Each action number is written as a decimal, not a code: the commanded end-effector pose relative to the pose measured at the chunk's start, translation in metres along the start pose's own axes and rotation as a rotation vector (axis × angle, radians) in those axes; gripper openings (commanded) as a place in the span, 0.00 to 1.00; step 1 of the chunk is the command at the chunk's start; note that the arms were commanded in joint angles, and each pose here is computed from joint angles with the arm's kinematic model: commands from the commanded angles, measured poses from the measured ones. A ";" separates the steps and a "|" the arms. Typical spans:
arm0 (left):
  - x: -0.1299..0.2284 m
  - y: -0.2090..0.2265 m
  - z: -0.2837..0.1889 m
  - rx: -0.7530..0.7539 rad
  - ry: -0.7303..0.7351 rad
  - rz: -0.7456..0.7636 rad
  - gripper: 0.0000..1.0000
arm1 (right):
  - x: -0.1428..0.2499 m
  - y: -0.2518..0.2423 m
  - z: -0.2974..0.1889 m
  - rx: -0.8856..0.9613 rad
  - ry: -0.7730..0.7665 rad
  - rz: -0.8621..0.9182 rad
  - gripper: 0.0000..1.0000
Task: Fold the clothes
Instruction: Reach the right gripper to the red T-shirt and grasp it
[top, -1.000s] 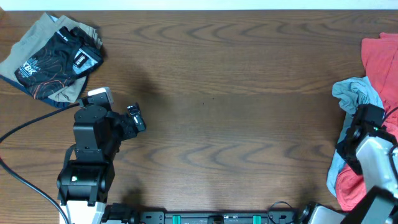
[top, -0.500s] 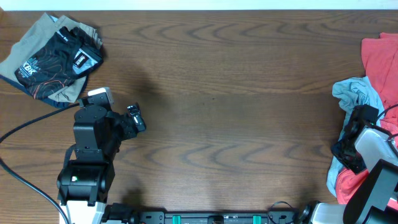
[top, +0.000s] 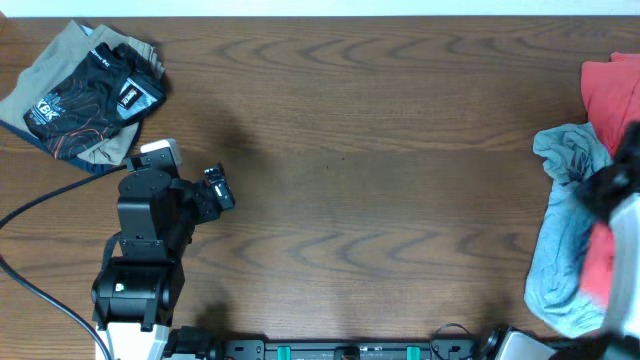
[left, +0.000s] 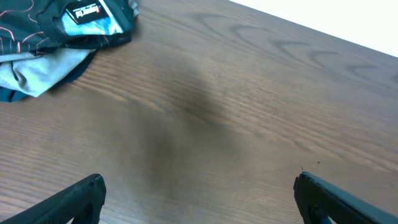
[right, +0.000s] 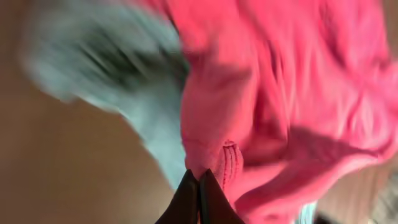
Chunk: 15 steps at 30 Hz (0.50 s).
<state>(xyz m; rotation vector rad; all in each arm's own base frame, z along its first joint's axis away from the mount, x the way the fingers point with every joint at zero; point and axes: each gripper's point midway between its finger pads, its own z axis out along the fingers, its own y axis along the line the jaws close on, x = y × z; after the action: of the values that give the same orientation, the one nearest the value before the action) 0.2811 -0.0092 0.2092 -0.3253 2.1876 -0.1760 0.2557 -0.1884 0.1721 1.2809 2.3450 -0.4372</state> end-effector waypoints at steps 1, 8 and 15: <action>-0.010 -0.001 -0.004 0.001 -0.026 0.006 0.98 | -0.032 0.013 -0.044 -0.131 -0.101 -0.042 0.01; -0.010 -0.002 -0.004 0.002 -0.026 0.006 0.98 | -0.050 0.018 -0.061 -0.177 -0.180 -0.015 0.01; -0.010 -0.002 -0.004 0.002 -0.026 0.006 0.98 | -0.100 0.071 -0.105 -0.499 -0.370 0.009 0.01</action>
<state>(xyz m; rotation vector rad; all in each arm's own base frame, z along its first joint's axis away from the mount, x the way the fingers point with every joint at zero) 0.2812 -0.0092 0.2094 -0.3252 2.1868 -0.1761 0.3188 -0.1923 0.2789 1.0202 2.0144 -0.2340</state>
